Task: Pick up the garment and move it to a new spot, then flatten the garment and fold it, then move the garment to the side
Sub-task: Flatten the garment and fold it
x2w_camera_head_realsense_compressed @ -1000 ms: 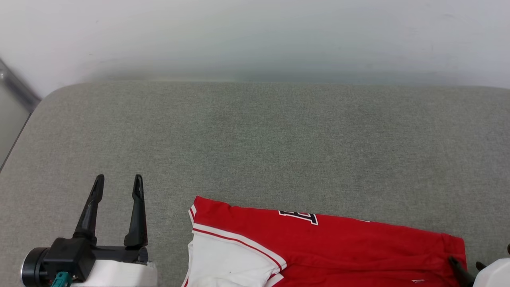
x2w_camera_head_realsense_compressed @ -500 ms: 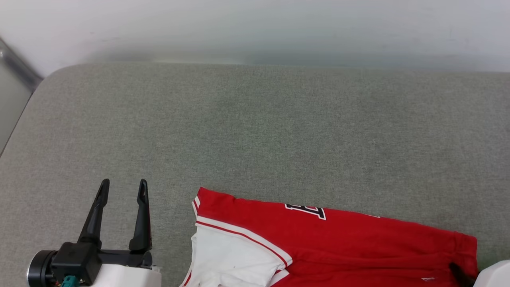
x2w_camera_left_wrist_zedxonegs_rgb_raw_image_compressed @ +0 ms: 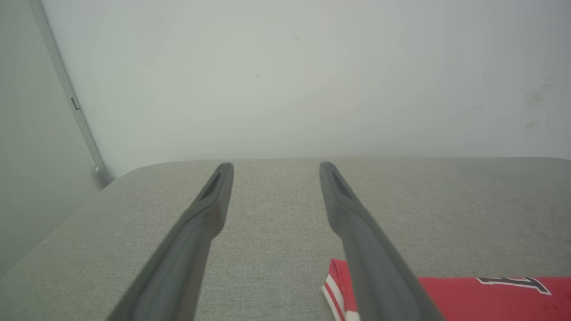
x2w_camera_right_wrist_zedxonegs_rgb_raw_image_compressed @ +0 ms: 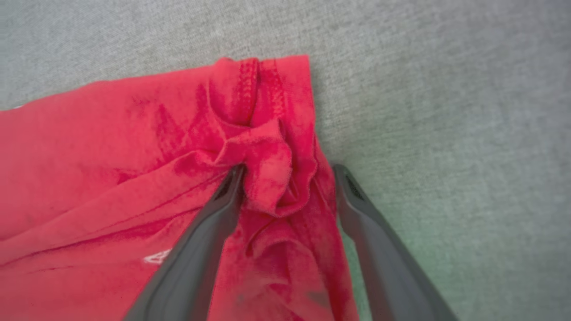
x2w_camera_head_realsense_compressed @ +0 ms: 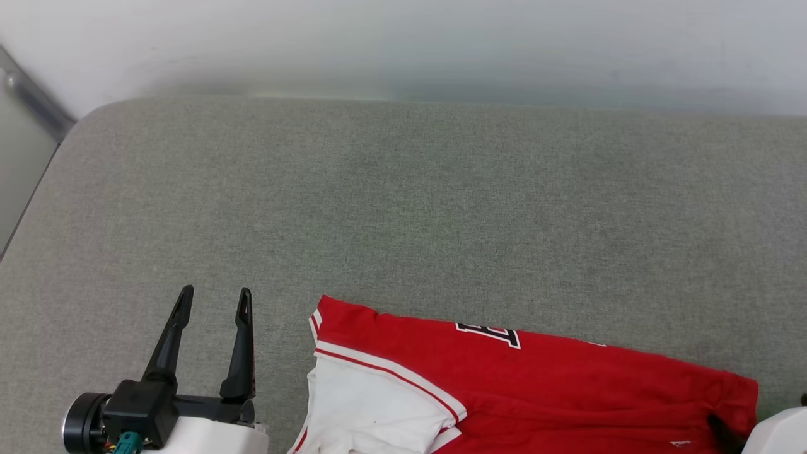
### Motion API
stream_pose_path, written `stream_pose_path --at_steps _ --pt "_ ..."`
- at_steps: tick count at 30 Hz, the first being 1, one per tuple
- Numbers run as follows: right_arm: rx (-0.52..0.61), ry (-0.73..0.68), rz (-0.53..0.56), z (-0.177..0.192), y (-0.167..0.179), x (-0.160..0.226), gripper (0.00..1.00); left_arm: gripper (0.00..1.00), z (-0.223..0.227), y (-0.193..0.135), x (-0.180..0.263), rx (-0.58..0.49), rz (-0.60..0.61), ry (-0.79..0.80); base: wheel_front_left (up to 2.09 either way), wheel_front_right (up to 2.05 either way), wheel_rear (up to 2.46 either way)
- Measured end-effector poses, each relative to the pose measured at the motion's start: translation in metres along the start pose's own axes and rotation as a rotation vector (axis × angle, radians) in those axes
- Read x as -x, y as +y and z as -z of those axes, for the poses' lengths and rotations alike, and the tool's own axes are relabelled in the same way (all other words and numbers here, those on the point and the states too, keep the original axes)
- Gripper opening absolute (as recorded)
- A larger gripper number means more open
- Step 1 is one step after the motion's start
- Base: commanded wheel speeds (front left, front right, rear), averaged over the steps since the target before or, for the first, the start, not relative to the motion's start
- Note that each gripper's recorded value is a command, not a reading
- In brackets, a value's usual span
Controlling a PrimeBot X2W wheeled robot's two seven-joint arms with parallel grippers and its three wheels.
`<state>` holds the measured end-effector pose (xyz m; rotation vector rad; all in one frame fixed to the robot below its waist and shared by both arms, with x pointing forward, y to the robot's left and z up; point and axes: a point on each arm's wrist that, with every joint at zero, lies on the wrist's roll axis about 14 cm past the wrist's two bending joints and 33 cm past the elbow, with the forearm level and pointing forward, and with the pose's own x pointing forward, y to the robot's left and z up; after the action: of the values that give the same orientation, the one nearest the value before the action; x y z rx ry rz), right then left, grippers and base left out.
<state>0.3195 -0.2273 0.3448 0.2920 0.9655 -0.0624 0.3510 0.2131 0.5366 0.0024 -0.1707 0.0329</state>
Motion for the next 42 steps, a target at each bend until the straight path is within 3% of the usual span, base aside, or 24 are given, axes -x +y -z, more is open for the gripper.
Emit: stream_pose_path --at_steps 1,2,3,4,5,13,22,26,36,40,42 --pt "0.002 0.0 -0.004 0.0 0.001 0.001 1.0 1.0 -0.001 0.0 0.0 0.001 0.001 -0.003 0.0 0.0 0.0" --pt "0.004 0.001 -0.009 0.0 0.003 0.001 0.8 1.0 -0.002 -0.001 0.0 0.002 0.002 -0.005 0.0 0.0 0.0" --pt "0.006 0.002 -0.016 0.0 0.005 0.001 0.35 1.0 -0.002 -0.001 0.001 0.004 0.004 -0.007 0.0 0.0 0.0" --pt "0.008 0.0 -0.024 0.0 0.008 0.002 0.13 1.0 -0.003 -0.001 0.001 0.006 0.004 -0.009 0.0 0.0 0.0" --pt "0.011 -0.003 -0.032 -0.001 0.011 0.003 0.0 1.0 -0.004 -0.002 0.001 0.008 0.006 -0.012 0.0 0.0 0.0" --pt "0.006 -0.067 -0.033 -0.009 0.009 0.011 0.0 1.0 -0.008 -0.004 0.004 0.01 0.013 -0.024 0.0 0.0 0.0" --pt "-0.012 -0.149 0.084 -0.029 -0.035 0.025 0.0 1.0 -0.007 -0.007 0.004 0.017 0.021 -0.023 0.0 0.0 0.0" --pt "-0.017 -0.177 0.091 -0.037 -0.037 0.028 0.0 1.0 -0.006 -0.008 0.004 0.019 0.023 -0.022 0.0 0.0 0.0" --pt "0.066 -0.205 -0.17 -0.047 0.052 0.058 0.0 1.0 -0.008 -0.007 0.01 0.024 0.02 -0.023 0.0 0.0 0.0" --pt "0.103 -0.136 -0.357 -0.032 0.113 0.071 0.0 1.0 -0.007 -0.011 0.01 0.029 0.028 -0.02 0.0 0.0 0.0" --pt "0.116 -0.126 -0.39 -0.03 0.124 0.074 0.0 1.0 -0.006 -0.01 0.01 0.028 0.028 -0.018 0.0 0.0 0.0"
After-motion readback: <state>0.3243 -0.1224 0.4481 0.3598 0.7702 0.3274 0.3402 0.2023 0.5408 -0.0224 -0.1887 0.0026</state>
